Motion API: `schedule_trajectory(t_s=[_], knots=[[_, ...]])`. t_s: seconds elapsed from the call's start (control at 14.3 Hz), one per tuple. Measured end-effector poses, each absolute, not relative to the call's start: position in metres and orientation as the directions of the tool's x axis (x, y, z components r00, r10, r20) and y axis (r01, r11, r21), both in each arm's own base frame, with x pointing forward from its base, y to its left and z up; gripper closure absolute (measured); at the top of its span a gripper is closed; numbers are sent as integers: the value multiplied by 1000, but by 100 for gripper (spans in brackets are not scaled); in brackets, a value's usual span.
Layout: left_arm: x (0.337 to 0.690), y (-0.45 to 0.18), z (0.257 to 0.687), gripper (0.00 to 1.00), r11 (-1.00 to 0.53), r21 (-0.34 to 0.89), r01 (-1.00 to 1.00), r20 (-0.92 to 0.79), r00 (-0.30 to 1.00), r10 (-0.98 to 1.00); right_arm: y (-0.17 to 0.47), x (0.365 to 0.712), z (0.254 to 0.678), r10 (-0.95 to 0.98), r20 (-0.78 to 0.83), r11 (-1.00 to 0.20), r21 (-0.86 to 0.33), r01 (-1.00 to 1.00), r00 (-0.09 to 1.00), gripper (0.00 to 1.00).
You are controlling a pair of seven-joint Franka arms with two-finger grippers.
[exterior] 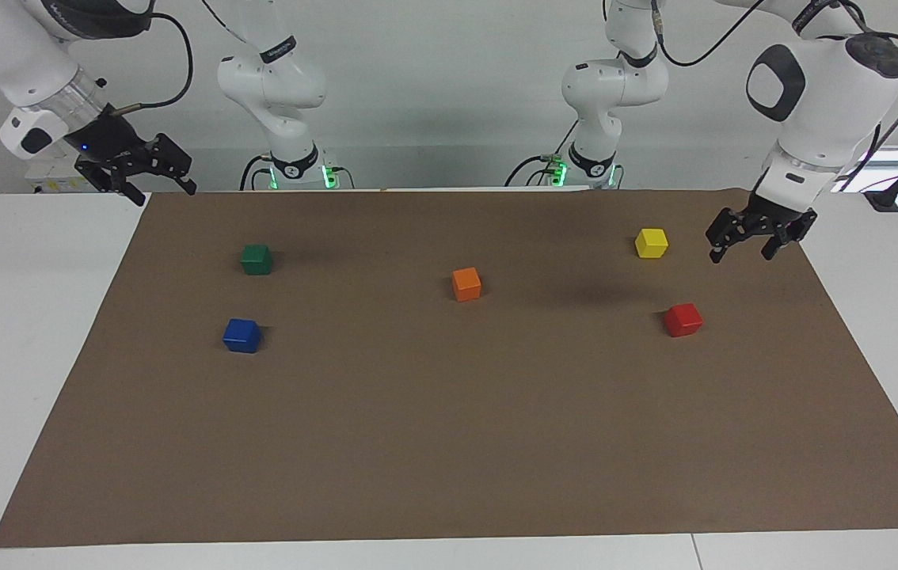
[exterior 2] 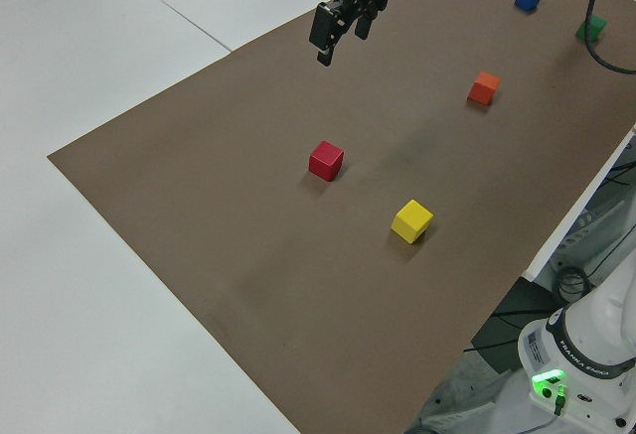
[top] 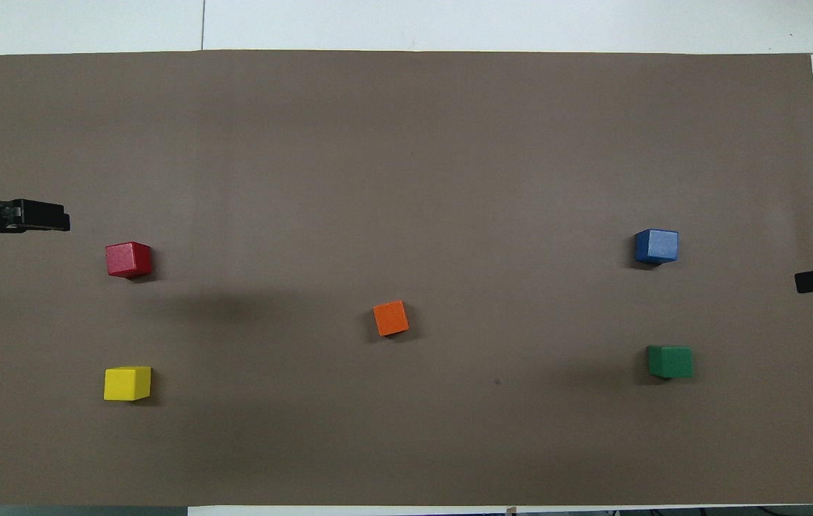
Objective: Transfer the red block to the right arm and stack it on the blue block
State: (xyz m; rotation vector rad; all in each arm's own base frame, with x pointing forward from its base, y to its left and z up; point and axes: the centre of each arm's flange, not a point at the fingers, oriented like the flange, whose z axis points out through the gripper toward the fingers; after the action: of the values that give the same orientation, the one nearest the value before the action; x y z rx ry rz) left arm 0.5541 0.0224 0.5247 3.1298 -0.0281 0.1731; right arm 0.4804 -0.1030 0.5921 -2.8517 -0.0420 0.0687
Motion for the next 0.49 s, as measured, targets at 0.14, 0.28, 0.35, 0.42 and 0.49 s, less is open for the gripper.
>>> schedule_trajectory(t_s=[0.14, 0.28, 0.35, 0.42, 0.49], knots=[[556, 23, 499, 0, -1000, 5, -17, 113, 993, -17, -103, 476, 586, 61, -23, -933, -357, 49, 998, 0], [558, 23, 469, 0, -1000, 4, -16, 117, 993, -15, -98, 474, 576, 58, -17, -893, -448, 44, 998, 0], [558, 23, 454, 0, -1000, 3, -15, 119, 993, -14, -96, 473, 572, 55, -18, -868, -495, 39, 998, 0], [557, 24, 440, 0, -1000, 3, -12, 117, 993, -12, -96, 471, 567, 58, -15, -841, -539, 40, 998, 0], [555, 27, 428, 0, -1000, 3, -6, 114, 993, -6, -98, 469, 563, 62, -9, -811, -584, 46, 998, 0]])
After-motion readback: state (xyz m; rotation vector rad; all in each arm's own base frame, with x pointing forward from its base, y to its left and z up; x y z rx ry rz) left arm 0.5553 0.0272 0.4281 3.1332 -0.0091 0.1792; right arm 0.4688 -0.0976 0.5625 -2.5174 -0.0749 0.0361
